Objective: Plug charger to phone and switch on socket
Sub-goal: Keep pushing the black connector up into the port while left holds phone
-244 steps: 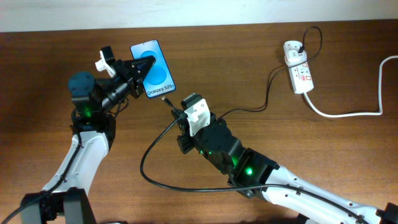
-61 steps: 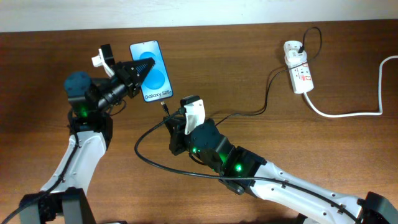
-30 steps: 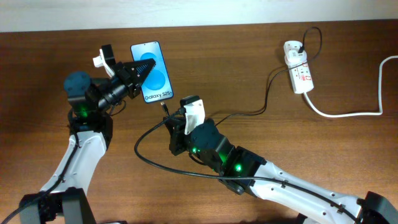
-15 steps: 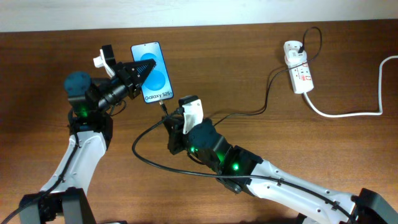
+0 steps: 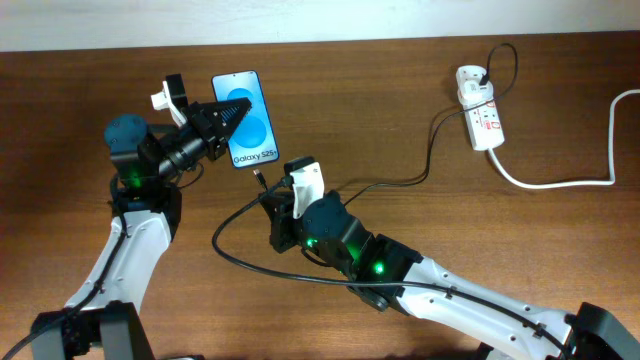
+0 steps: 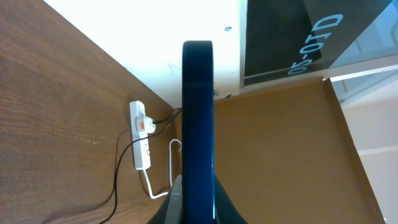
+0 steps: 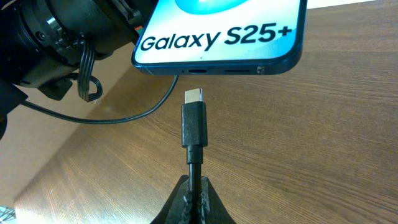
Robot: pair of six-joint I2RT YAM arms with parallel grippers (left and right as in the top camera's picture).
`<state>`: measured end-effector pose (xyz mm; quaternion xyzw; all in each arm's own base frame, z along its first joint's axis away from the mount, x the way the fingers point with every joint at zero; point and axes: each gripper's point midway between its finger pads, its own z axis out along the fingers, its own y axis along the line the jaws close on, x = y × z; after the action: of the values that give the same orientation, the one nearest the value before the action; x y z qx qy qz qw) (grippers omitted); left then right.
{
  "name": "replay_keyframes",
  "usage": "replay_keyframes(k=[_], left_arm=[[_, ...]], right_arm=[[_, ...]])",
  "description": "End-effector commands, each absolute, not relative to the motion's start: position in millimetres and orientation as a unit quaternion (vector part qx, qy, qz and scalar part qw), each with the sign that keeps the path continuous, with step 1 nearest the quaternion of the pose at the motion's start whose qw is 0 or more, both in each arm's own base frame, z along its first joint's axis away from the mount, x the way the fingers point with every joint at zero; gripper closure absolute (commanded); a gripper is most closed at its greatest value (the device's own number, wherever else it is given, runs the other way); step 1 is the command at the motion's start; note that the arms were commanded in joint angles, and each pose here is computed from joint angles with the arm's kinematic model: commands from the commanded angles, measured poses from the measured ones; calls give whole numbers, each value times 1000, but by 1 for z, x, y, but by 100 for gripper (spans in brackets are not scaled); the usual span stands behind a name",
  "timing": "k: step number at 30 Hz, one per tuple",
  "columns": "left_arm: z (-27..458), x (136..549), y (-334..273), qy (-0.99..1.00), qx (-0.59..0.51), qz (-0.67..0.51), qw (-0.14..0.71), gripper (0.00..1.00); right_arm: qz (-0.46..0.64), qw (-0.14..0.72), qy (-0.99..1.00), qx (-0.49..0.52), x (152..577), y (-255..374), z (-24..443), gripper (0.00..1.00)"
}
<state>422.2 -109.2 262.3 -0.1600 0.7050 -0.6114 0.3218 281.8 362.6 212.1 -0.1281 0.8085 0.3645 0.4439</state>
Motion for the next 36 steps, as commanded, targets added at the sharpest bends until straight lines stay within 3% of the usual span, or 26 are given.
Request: replay_keyframes(k=[1,36], left_arm=[[279,420,-108,700,-140,-609,346,100],[279,418,-110,702,-129,-608,348,100]], right_arm=[[371,446,804,-133,281,367,217,96],[363,475,793,-113,287,356,235,96]])
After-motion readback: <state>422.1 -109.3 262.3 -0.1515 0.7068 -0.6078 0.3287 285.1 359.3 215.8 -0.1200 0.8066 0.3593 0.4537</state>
